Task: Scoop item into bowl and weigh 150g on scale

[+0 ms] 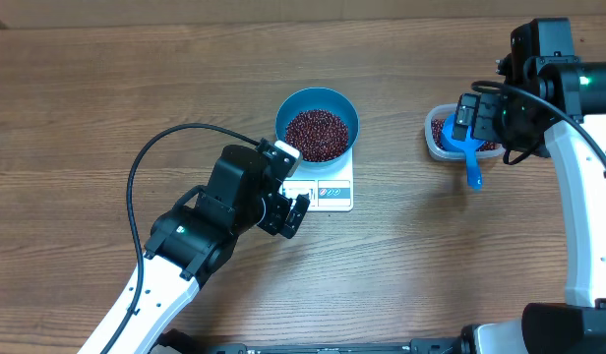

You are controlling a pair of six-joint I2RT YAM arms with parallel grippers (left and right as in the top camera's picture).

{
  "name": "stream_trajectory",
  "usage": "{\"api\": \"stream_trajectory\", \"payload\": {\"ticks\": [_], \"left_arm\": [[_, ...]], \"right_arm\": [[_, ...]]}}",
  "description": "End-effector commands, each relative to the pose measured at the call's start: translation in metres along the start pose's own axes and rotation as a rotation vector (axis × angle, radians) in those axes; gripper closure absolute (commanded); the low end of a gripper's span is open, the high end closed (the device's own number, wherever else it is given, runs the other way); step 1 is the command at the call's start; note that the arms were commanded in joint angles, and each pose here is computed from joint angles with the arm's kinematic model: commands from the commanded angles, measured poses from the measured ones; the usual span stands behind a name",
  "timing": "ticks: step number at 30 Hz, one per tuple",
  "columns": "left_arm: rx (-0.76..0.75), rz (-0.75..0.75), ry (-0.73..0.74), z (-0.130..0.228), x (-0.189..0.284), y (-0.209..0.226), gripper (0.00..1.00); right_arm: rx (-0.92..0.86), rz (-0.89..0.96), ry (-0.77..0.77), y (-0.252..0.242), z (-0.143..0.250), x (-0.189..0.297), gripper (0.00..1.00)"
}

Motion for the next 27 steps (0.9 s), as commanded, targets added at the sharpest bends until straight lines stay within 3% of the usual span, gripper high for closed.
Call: {"api": "stream_trajectory", "payload": {"ticks": [1,13,22,27], "left_arm": [[-0.012,-0.007,-0.018,-0.006,0.003,0.003,0.01],[-0.009,0.006,0.025,0.001,0.003,0.001,0.01],[0.006,0.061,0.184,0.025,0.005,-0.007,0.0],[0.008,0.064,0.199,0.028,0.006,-0.008,0.0]], "right_arm": [[0.011,-0.019,-0.017,0.001,-0.003,0.005,0.0],[0.011,-0.019,-0.017,0.001,-0.003,0.005,0.0],[0.011,-0.019,-0.018,0.001,-0.003,0.005,0.0],[0.011,-0.019,-0.017,0.001,-0.003,0.005,0.0]]}}
Point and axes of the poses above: each gripper's point midway between its finger pads, its own x axis back along the fingers, its own y axis along the line the jaws close on, z = x × y, the point moved 9 cm from there along x, back along the fingers, and after that the axes turned 15 degrees about -x, right-handed, at the moved point
